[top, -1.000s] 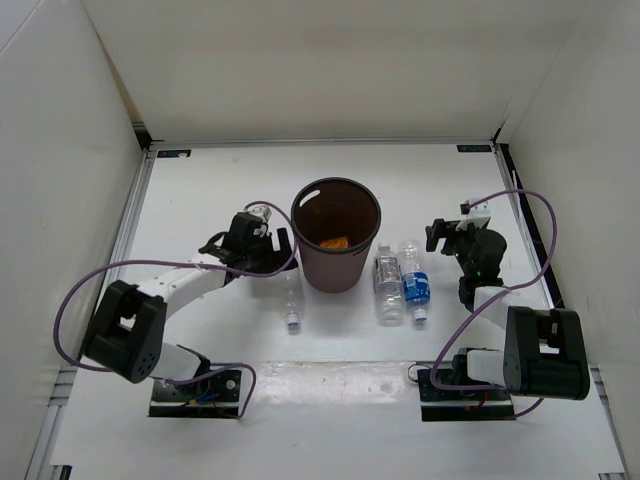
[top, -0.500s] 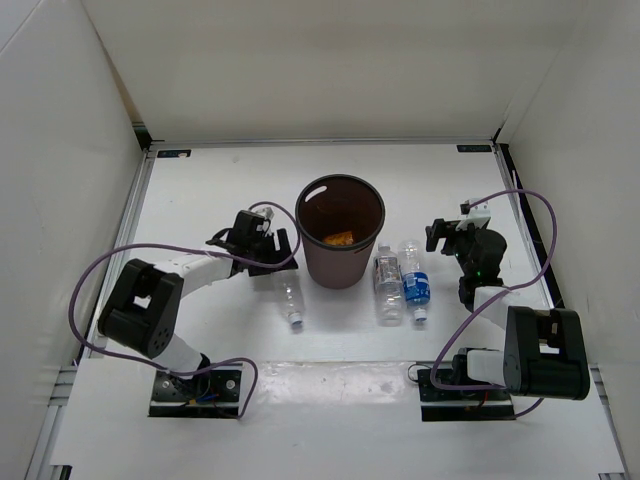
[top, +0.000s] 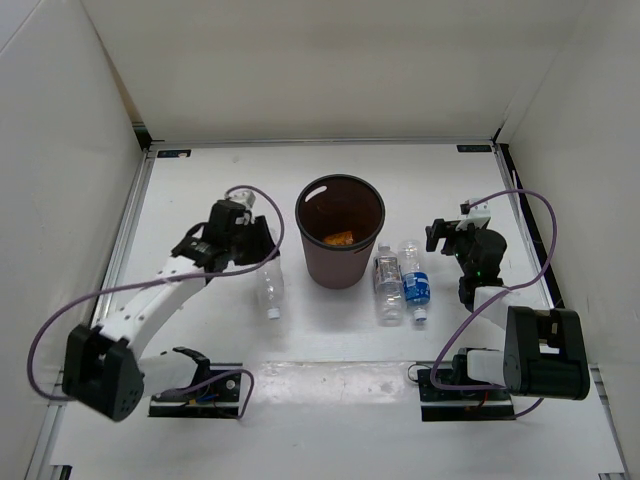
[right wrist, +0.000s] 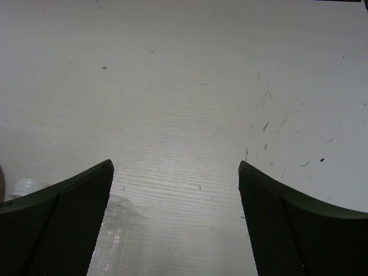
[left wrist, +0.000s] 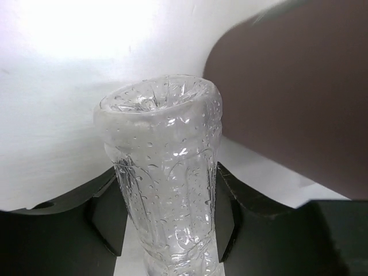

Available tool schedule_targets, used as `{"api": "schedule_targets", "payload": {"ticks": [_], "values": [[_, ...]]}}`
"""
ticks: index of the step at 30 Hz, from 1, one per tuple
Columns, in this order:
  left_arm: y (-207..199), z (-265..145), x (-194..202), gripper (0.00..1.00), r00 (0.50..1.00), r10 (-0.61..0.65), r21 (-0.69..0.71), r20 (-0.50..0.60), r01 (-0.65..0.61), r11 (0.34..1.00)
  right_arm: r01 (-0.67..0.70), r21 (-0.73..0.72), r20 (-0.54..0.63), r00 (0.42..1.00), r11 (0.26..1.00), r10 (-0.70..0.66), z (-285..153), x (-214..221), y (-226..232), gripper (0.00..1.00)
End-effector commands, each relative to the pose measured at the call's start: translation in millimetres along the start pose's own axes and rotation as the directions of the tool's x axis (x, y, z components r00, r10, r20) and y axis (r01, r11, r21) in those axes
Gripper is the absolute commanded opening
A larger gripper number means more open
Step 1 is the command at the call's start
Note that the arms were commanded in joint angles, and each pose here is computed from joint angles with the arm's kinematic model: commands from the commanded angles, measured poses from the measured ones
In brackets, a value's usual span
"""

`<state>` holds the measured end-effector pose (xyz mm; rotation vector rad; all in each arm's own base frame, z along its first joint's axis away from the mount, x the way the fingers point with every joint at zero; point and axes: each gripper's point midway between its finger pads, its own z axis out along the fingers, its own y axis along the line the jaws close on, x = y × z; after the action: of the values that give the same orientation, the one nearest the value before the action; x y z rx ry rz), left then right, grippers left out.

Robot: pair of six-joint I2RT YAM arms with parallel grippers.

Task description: Put the plastic bottles in the bin

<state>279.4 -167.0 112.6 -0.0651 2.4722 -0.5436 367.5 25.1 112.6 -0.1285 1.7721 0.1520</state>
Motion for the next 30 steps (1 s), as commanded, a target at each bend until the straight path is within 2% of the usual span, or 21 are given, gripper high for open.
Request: {"api": "schedule_targets", "payload": {"ticks": [1, 2, 6, 9, 10, 11, 14, 19, 20, 25, 28, 30], "values": [[2.2, -53.9, -36.9, 0.45, 0.988, 0.023, -0.074, 0.152, -0.011, 0.997, 0.033, 0.012, 0.087, 0.996, 0.999, -0.034, 4.2, -30.6, -2.6, 0.90], [0.1, -75.7, -52.1, 0.45, 0.973, 0.020, -0.076, 0.229, -0.003, 0.997, 0.032, 0.012, 0.090, 0.995, 0.999, -0.033, 4.6, -31.5, -2.7, 0.90], [-21.8, -131.6, -98.2, 0.46, 0.916, 0.029, -0.043, 0.400, -0.013, 0.999, 0.031, 0.011, 0.085, 0.996, 0.999, -0.032, 4.1, -29.7, -2.9, 0.90], [-37.1, -142.4, -116.1, 0.47, 0.894, 0.077, -0.033, 0.441, -0.070, 0.997, 0.033, 0.012, 0.087, 0.996, 0.999, -0.034, 4.2, -30.5, -2.6, 0.90], [-57.4, -170.2, -139.9, 0.47, 0.857, 0.075, 0.004, 0.510, -0.090, 0.996, 0.031, 0.011, 0.082, 0.996, 0.999, -0.031, 4.0, -28.6, -2.5, 0.90], [-60.3, -166.7, -147.9, 0.47, 0.854, 0.099, -0.018, 0.510, -0.104, 0.994, 0.032, 0.011, 0.084, 0.996, 0.999, -0.033, 4.1, -29.3, -2.9, 0.90], [-98.7, -204.9, -191.2, 0.47, 0.767, 0.118, -0.013, 0.631, -0.142, 0.990, 0.032, 0.013, 0.085, 0.996, 0.999, -0.033, 4.1, -29.7, -3.2, 0.90], [-180.0, -232.7, -228.4, 0.47, 0.682, 0.174, 0.025, 0.711, -0.271, 0.962, 0.032, 0.013, 0.085, 0.996, 0.999, -0.033, 4.1, -30.2, -3.2, 0.90], [-189.1, -217.9, -229.7, 0.47, 0.692, 0.200, 0.014, 0.694, -0.291, 0.957, 0.032, 0.014, 0.085, 0.996, 0.999, -0.033, 4.3, -30.0, -3.5, 0.90], [-237.2, -189.1, -229.9, 0.47, 0.681, 0.254, 0.014, 0.686, -0.362, 0.932, 0.032, 0.014, 0.085, 0.996, 0.999, -0.033, 4.2, -30.0, -3.8, 0.90], [-247.1, -160.0, -221.3, 0.47, 0.682, 0.287, -0.020, 0.673, -0.371, 0.929, 0.031, 0.011, 0.084, 0.996, 0.999, -0.031, 4.1, -29.3, -2.9, 0.90], [-247.6, -130.2, -206.6, 0.47, 0.704, 0.316, -0.033, 0.636, -0.384, 0.923, 0.031, 0.013, 0.085, 0.996, 0.999, -0.032, 4.3, -30.0, -3.2, 0.90]]}}
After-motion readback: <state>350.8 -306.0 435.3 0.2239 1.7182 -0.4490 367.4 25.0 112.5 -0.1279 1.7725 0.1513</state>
